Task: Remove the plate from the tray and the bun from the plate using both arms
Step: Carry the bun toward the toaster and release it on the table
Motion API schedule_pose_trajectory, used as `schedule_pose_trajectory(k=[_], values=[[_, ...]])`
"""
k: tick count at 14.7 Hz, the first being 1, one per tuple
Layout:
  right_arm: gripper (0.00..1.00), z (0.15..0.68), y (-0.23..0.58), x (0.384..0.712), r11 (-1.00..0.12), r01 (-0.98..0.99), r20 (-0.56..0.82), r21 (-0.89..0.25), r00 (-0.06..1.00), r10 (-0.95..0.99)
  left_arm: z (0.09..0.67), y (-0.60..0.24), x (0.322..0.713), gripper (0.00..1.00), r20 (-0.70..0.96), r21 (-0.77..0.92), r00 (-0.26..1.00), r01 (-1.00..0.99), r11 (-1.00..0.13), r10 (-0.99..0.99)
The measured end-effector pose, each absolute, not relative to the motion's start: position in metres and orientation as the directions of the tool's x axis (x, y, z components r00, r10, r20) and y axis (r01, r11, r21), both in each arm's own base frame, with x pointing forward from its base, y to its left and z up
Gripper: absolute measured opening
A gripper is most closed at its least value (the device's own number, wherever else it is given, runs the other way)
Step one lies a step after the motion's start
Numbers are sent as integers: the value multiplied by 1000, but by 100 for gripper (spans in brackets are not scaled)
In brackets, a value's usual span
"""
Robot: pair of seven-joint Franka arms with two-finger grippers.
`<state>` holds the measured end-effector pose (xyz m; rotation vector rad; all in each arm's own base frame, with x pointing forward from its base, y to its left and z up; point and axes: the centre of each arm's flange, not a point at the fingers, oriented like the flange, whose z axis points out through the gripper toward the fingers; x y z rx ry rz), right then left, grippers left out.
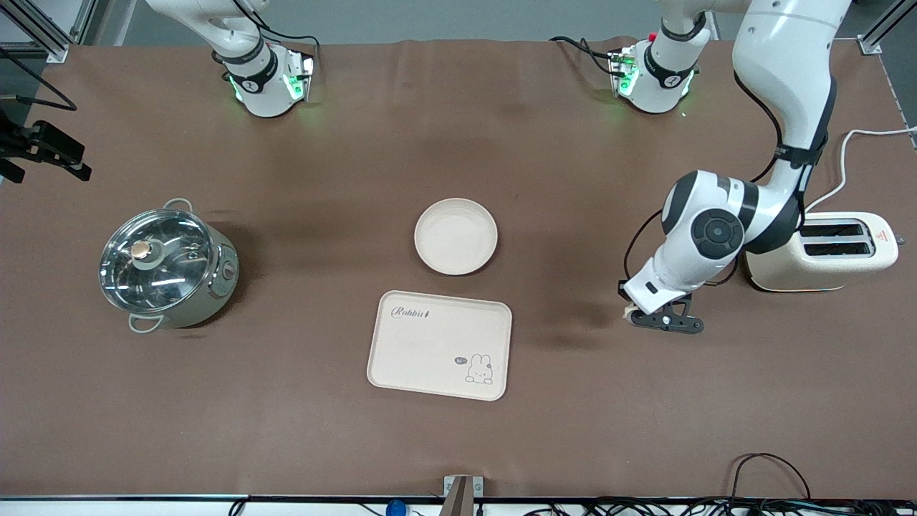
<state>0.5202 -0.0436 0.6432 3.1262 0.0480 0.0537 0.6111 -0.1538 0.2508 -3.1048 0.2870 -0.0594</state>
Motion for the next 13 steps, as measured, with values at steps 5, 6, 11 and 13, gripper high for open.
schedule_pose_trajectory(k=[5,6,11,13], values=[[100,644,-44,521,-999,30,41,15,999,31,223,-147,607,46,22,-15,983,-180,-983,-181],[100,644,-44,521,-999,30,42,15,999,31,224,-147,608,55,24,-14,983,-181,-983,-181],[100,643,-44,521,-999,30,42,14,999,31,306,-146,634,100,8,-46,986,-163,-985,-164],[100,643,-44,522,-999,30,41,14,999,31,391,-148,645,100,-34,-43,990,-137,-990,-135]])
